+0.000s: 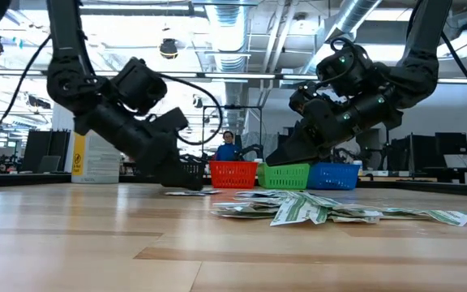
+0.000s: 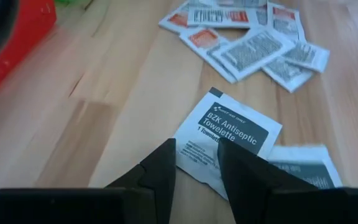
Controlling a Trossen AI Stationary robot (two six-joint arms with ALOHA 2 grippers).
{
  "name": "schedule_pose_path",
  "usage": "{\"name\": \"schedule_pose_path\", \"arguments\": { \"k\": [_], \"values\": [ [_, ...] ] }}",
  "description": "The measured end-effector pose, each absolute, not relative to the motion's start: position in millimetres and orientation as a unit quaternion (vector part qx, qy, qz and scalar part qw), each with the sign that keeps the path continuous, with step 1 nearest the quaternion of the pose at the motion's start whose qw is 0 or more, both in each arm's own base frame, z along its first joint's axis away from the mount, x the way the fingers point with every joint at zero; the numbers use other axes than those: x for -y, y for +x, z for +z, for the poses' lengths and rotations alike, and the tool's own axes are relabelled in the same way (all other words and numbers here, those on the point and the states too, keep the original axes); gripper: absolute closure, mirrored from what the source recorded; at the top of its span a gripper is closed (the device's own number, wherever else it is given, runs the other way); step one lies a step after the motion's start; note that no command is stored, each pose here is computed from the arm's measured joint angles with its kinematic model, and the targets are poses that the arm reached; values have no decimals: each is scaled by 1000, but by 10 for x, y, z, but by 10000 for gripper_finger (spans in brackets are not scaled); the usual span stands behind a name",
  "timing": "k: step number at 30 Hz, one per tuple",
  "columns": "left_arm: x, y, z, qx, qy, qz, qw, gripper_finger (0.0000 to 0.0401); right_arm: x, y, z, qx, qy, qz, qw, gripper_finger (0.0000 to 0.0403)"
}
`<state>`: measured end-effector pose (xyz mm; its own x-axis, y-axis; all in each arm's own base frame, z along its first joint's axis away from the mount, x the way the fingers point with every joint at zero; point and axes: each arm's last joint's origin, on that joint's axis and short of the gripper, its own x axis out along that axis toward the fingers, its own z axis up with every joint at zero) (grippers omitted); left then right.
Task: Pick & Place First Aid Supplies
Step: Put the black towelette pack into the black bin
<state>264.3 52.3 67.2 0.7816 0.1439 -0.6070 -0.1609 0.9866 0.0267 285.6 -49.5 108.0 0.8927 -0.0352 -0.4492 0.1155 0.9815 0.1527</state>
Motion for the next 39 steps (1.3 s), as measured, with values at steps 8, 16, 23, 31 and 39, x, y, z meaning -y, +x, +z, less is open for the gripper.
{"name": "schedule_pose_path", "arguments": {
  "k": [8, 16, 23, 31, 39],
  "values": [
    [-562, 2665, 645, -319, -23, 67, 945, 319, 495, 2857, 1082, -227, 95, -41, 968, 338],
    [-550, 2663, 646, -317, -22, 63, 946, 392, 495, 2858, 1083, -227, 97, -41, 968, 338],
    [-512, 2674, 693, -301, -27, 67, 951, 395, 495, 2858, 1083, -227, 97, -41, 968, 338],
    [-446, 2643, 974, -262, -14, 68, 962, 397, 495, 2858, 1083, -227, 97, -41, 968, 338],
    [-509, 2503, 1294, -205, 49, 161, 964, 395, 496, 2858, 1083, -227, 97, -41, 968, 338]
  ]
}}
